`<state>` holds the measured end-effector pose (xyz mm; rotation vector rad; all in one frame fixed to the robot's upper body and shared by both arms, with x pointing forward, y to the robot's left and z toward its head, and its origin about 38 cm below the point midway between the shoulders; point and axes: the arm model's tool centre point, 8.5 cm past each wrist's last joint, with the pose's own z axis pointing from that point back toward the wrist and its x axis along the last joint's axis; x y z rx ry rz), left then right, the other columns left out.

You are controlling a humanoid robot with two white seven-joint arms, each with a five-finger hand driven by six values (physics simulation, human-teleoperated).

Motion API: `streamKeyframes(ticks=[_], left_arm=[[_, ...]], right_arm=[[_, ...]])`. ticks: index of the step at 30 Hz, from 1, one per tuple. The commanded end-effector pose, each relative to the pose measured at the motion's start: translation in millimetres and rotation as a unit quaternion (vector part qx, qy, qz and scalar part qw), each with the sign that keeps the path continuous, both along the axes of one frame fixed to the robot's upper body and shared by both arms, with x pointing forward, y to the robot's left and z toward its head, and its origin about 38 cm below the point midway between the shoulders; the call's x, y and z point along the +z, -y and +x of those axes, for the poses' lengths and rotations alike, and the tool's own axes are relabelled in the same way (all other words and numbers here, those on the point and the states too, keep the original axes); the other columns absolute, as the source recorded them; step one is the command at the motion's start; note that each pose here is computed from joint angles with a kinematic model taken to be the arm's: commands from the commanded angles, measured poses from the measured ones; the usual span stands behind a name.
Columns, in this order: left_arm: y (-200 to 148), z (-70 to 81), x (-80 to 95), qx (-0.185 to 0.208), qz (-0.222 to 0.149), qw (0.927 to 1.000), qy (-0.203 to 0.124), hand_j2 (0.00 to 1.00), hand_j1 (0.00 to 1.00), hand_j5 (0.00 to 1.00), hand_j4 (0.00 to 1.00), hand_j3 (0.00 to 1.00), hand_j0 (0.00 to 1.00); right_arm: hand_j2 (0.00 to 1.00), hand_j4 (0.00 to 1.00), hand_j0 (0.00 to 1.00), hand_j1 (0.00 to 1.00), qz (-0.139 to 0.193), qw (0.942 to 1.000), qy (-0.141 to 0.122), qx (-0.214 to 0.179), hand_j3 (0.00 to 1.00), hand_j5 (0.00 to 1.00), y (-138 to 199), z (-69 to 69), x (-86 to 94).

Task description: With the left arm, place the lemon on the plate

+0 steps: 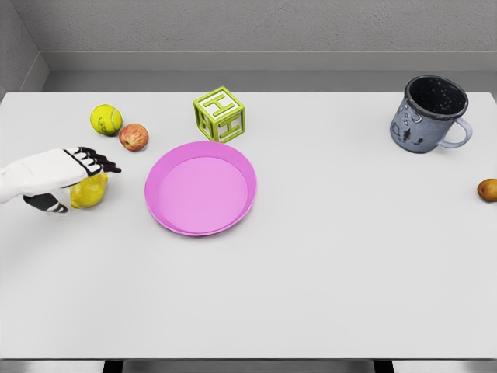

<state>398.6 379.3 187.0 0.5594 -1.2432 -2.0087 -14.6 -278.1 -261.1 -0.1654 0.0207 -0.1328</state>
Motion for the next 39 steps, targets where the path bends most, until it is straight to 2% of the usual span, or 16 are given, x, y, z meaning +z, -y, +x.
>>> streamKeyframes(ticks=[1, 3, 11, 15, 19, 22, 25, 26, 27, 28, 35, 39], left_arm=[[6, -2.1, -11.7, -0.010, 0.011, 0.9997, -0.017, 1.00, 1.00, 1.00, 1.00, 1.00, 1.00], [17, 3.0, -14.6, -0.029, 0.038, 0.9987, -0.018, 1.00, 1.00, 1.00, 1.00, 1.00, 1.00], [18, 1.9, -18.0, -0.031, 0.043, 0.9983, -0.024, 1.00, 1.00, 1.00, 1.00, 1.00, 1.00], [5, 7.6, -22.5, 0.002, 0.047, 0.9984, -0.031, 1.00, 1.00, 1.00, 1.00, 1.00, 1.00], [4, 9.7, -22.0, 0.004, 0.050, 0.9983, -0.029, 1.00, 1.00, 1.00, 1.00, 1.00, 1.00], [4, 15.1, -10.7, 0.002, 0.053, 0.9985, -0.017, 1.00, 1.00, 1.00, 1.00, 1.00, 1.00], [3, 20.2, -15.1, 0.001, 0.065, 0.9975, -0.028, 1.00, 1.00, 1.00, 1.00, 1.00, 1.00], [13, 24.9, -18.8, -0.016, 0.078, 0.9962, -0.036, 1.00, 1.00, 1.00, 1.00, 1.00, 1.00], [11, 31.7, -26.4, -0.015, 0.094, 0.9940, -0.053, 1.00, 1.00, 1.00, 1.00, 1.00, 1.00], [8, 34.9, -26.2, -0.011, 0.097, 0.9937, -0.055, 1.00, 1.00, 1.00, 1.00, 1.00, 1.00], [-15, 29.7, -12.9, -0.004, 0.123, 0.9909, -0.055, 1.00, 1.00, 1.00, 1.00, 1.00, 1.00], [-24, 40.0, 1.1, 0.016, 0.124, 0.9914, -0.040, 1.00, 1.00, 1.00, 1.00, 1.00, 1.00]], right_arm=[[1.00, 1.00, 1.00, 1.00, 0.000, 1.0000, 0.000, 0.000, 1.00, 1.00, 0, 0.0, 0.0], [1.00, 1.00, 1.00, 1.00, 0.000, 1.0000, 0.000, 0.000, 1.00, 1.00, 0, 0.0, 0.0], [1.00, 1.00, 1.00, 1.00, 0.000, 1.0000, 0.000, 0.000, 1.00, 1.00, 0, 0.0, 0.0], [1.00, 1.00, 1.00, 1.00, 0.000, 1.0000, 0.000, 0.000, 1.00, 1.00, 0, 0.0, 0.0], [1.00, 1.00, 1.00, 1.00, 0.000, 1.0000, 0.000, 0.000, 1.00, 1.00, 0, 0.0, 0.0], [1.00, 1.00, 1.00, 1.00, 0.000, 1.0000, 0.000, 0.000, 1.00, 1.00, 0, 0.0, 0.0], [1.00, 1.00, 1.00, 1.00, 0.000, 1.0000, 0.000, 0.000, 1.00, 1.00, 0, 0.0, 0.0], [1.00, 1.00, 1.00, 1.00, 0.000, 1.0000, 0.000, 0.000, 1.00, 1.00, 0, 0.0, 0.0], [1.00, 1.00, 1.00, 1.00, 0.000, 1.0000, 0.000, 0.000, 1.00, 1.00, 0, 0.0, 0.0], [1.00, 1.00, 1.00, 1.00, 0.000, 1.0000, 0.000, 0.000, 1.00, 1.00, 0, 0.0, 0.0], [1.00, 1.00, 1.00, 1.00, 0.000, 1.0000, 0.000, 0.000, 1.00, 1.00, 0, 0.0, 0.0], [1.00, 1.00, 1.00, 1.00, 0.000, 1.0000, 0.000, 0.000, 1.00, 1.00, 0, 0.0, 0.0]])
